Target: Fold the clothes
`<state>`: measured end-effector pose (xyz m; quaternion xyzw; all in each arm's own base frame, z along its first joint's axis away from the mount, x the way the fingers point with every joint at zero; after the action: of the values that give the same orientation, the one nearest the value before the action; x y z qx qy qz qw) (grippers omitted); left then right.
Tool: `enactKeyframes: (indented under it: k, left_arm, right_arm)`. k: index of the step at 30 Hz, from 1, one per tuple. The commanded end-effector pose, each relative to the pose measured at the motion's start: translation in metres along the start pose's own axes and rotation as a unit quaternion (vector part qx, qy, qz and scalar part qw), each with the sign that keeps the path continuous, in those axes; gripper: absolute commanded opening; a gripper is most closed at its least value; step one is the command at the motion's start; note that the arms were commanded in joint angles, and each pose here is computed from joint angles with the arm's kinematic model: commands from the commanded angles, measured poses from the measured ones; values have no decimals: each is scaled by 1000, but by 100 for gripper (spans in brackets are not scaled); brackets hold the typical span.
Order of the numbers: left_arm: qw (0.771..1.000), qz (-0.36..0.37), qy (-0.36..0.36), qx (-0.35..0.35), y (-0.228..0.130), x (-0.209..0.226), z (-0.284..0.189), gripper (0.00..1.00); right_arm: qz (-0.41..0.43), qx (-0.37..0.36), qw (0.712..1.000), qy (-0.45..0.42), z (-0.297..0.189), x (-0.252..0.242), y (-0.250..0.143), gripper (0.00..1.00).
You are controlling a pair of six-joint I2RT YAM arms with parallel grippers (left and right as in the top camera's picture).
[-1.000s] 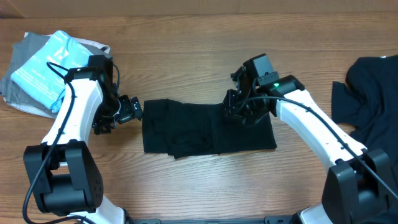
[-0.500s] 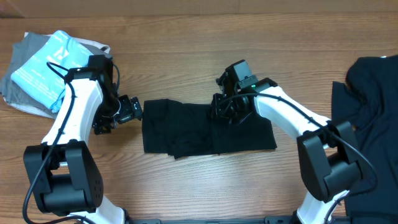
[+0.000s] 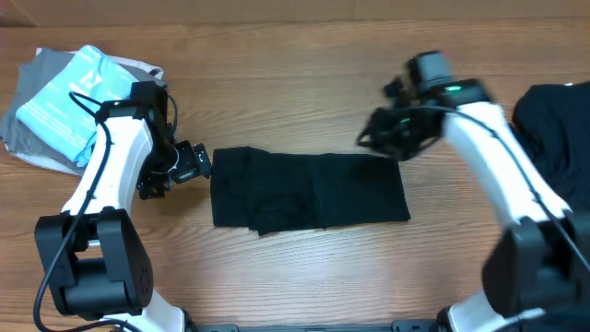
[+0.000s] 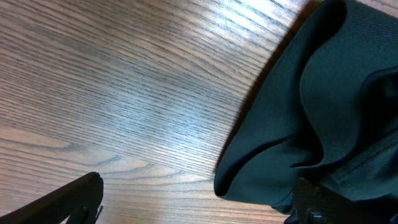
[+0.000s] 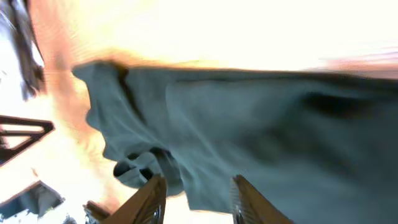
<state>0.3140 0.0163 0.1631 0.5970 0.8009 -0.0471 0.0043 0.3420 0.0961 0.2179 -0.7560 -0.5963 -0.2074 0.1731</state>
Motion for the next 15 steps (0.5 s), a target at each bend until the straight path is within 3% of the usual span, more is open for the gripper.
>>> enactKeyframes:
  k: [1,5,15]
  left_arm:
    - [1000,2,-2,-22,1,-1,-12,100]
    - [1000,2,-1,-22,1,-1,-12,100]
    - [1000,2,-2,-22,1,-1,-12,100]
  right_arm:
    - [-5,-41,997,-60,-42,-25,-2,41]
    - [37,-27,991,-124,-48,-62,-5,55]
    - [45,-22,996,-73,4,-98,-8,56]
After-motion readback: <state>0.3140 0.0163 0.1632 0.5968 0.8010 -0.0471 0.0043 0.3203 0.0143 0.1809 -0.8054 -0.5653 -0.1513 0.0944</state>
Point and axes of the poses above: each gripper's point midway between its finger pads, its own z axis out along the fingers, its own x axis along the line the jaws close on, y = z × x, the point moved 9 cm from there along -z, back along the fingers, and after that the axes turned 7 degrees about z, right-handed, at the moved point
